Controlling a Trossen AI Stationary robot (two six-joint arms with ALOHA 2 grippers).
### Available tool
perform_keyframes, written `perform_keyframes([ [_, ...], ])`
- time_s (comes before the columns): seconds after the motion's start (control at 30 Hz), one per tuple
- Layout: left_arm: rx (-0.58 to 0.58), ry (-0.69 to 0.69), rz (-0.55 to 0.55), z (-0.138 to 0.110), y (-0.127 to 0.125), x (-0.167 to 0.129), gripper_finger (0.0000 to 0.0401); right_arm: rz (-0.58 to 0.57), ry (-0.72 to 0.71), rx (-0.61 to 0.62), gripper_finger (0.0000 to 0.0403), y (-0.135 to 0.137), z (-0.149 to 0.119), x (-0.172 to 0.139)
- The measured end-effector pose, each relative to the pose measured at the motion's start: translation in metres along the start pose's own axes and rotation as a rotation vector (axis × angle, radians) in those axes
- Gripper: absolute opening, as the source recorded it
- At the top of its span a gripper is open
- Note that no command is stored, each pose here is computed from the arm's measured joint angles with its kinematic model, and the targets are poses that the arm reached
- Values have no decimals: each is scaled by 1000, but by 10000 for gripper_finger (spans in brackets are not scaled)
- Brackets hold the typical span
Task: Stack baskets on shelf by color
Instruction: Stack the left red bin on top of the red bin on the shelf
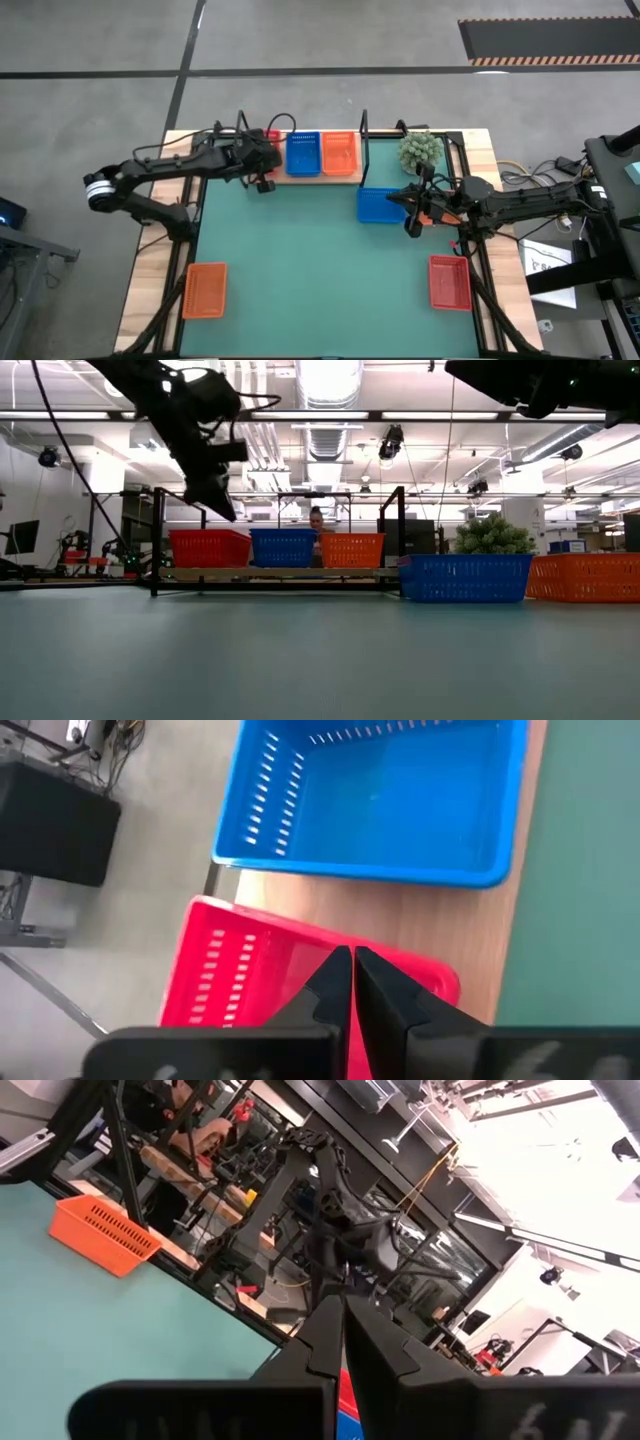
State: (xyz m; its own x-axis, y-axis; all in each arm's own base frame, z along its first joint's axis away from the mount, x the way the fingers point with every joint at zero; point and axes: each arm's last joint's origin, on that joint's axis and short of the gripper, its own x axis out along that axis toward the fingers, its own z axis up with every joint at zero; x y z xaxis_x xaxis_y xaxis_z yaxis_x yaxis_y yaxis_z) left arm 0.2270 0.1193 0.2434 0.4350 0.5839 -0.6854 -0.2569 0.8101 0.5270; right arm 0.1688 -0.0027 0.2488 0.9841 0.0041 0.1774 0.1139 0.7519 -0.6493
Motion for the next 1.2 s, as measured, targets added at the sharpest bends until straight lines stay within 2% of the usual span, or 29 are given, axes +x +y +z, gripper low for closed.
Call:
perform_keyframes([
  [0.2,30,97,13,-3,-8,21,0,0,0,2,9,0,0,0],
  [0.4,35,123,-4,-3,-11,30,0,1,2,2,9,0,0,0],
  [0.7,21,74,-68,1,-12,27,0,-9,17,2,9,0,-1,0],
  [0.97,17,59,-60,5,-8,24,0,-12,29,-1,9,0,-2,0],
  [1.2,-3,-26,-44,12,-7,1,0,-11,30,12,9,0,-2,0],
])
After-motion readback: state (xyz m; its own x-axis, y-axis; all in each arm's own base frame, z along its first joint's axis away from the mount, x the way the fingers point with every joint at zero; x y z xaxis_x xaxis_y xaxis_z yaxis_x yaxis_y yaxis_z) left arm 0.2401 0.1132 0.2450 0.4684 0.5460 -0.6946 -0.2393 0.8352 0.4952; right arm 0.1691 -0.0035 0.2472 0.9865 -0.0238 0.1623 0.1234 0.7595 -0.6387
